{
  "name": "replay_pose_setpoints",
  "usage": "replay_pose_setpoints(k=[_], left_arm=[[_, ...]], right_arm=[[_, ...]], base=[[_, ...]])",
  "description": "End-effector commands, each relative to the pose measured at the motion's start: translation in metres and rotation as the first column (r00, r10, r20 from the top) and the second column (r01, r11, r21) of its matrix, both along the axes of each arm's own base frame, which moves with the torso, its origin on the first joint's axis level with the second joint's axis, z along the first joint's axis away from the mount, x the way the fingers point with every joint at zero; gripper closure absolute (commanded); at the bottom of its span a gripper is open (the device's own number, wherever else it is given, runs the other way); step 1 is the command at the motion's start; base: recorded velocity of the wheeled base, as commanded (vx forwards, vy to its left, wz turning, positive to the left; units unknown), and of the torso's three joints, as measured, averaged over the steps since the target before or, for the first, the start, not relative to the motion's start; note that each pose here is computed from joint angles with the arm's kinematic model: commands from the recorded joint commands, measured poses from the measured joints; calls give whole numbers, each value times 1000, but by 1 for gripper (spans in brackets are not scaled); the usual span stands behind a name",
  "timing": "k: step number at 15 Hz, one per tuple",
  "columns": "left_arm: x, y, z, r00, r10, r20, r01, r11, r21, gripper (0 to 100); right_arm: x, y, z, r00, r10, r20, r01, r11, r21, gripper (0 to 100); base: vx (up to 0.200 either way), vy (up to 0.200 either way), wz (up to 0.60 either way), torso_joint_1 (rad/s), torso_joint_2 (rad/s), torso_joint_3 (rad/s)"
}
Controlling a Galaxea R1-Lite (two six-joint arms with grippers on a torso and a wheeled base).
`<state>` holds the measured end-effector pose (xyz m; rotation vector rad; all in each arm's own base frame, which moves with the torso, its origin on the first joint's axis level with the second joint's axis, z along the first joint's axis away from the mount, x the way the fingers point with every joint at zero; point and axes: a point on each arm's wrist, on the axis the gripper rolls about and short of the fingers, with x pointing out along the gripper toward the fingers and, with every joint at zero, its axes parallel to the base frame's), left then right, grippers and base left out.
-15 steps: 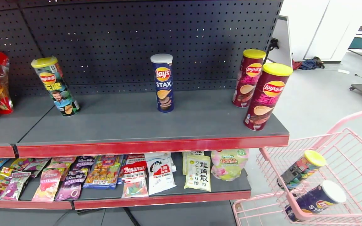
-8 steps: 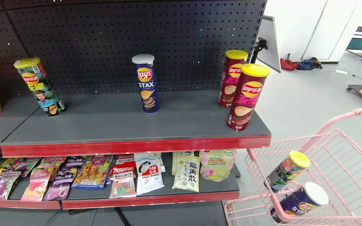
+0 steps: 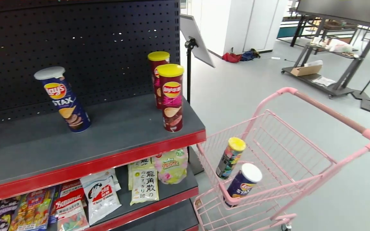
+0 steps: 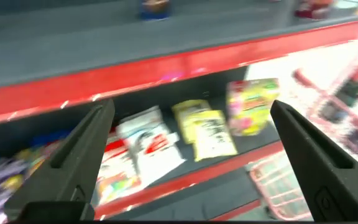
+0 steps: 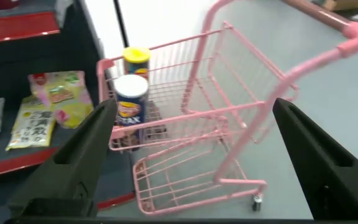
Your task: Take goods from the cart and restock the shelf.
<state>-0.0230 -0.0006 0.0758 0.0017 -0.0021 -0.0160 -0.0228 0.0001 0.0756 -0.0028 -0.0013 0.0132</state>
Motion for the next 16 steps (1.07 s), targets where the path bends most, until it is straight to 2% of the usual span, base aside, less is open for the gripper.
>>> replay_pose_setpoints(k=[1,5,16], left_arm=[[0,0,0,1000,1,-1,-1,1000,0,0],[0,0,0,1000,1,-1,-1,1000,0,0],[0,0,0,1000,1,-1,-1,1000,0,0]], right_arm=[[0,0,0,1000,1,0,-1,1000,0,0],[0,0,0,1000,-1,0,1,1000,0,0],[0,0,0,1000,-2,0,2,1000,1,0]], base=[[0,0,0,0,0,0],[0,0,0,-24,57,35],[0,0,0,-144,379,230]])
